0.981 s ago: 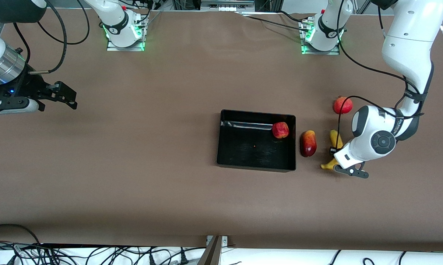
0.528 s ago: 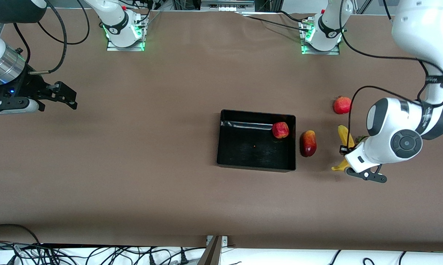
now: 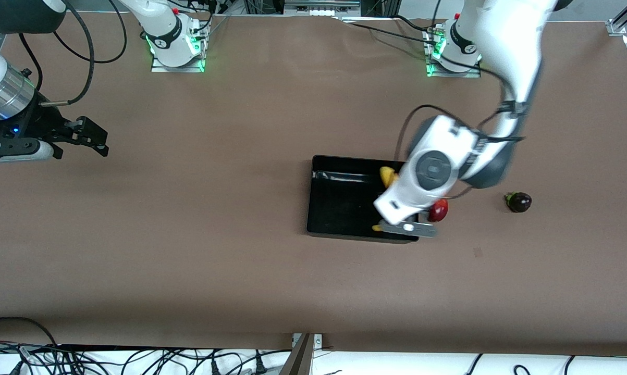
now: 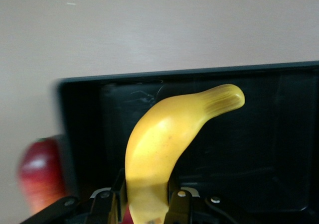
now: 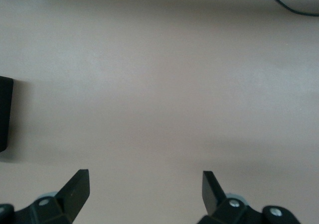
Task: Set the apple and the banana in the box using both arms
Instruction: 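Lower the banana into the black box and open the left gripper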
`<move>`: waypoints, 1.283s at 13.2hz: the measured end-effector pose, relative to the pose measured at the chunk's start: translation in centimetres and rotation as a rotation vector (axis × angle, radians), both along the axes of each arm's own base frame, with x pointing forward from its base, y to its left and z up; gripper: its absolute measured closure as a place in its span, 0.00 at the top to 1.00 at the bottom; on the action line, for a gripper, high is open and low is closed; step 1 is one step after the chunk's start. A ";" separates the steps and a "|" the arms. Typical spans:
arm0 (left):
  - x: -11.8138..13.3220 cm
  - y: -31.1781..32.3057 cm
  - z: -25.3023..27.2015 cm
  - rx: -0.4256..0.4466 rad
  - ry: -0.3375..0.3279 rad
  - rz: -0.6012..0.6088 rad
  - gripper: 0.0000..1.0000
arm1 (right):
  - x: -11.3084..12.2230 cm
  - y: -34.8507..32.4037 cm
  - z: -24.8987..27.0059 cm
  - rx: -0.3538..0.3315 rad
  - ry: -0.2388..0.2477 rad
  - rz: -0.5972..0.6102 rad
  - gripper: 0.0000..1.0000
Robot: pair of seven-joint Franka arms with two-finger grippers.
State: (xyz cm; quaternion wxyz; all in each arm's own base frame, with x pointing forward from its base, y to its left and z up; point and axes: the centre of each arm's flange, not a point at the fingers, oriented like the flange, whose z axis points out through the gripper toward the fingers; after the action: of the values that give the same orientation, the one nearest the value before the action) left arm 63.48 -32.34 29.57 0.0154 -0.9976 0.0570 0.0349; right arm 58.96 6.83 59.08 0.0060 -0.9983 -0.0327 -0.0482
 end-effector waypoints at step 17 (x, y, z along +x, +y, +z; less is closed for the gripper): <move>1.9 10.4 12.4 0.030 0.037 0.189 1.00 | 0.2 -0.1 -0.5 -0.001 0.008 -0.002 1.00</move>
State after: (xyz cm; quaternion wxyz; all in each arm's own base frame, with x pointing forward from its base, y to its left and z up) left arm 65.43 -21.93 42.00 0.0258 -0.9974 -0.0376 0.0557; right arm 59.19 6.68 58.58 0.0055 -0.9985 -0.0316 -0.0441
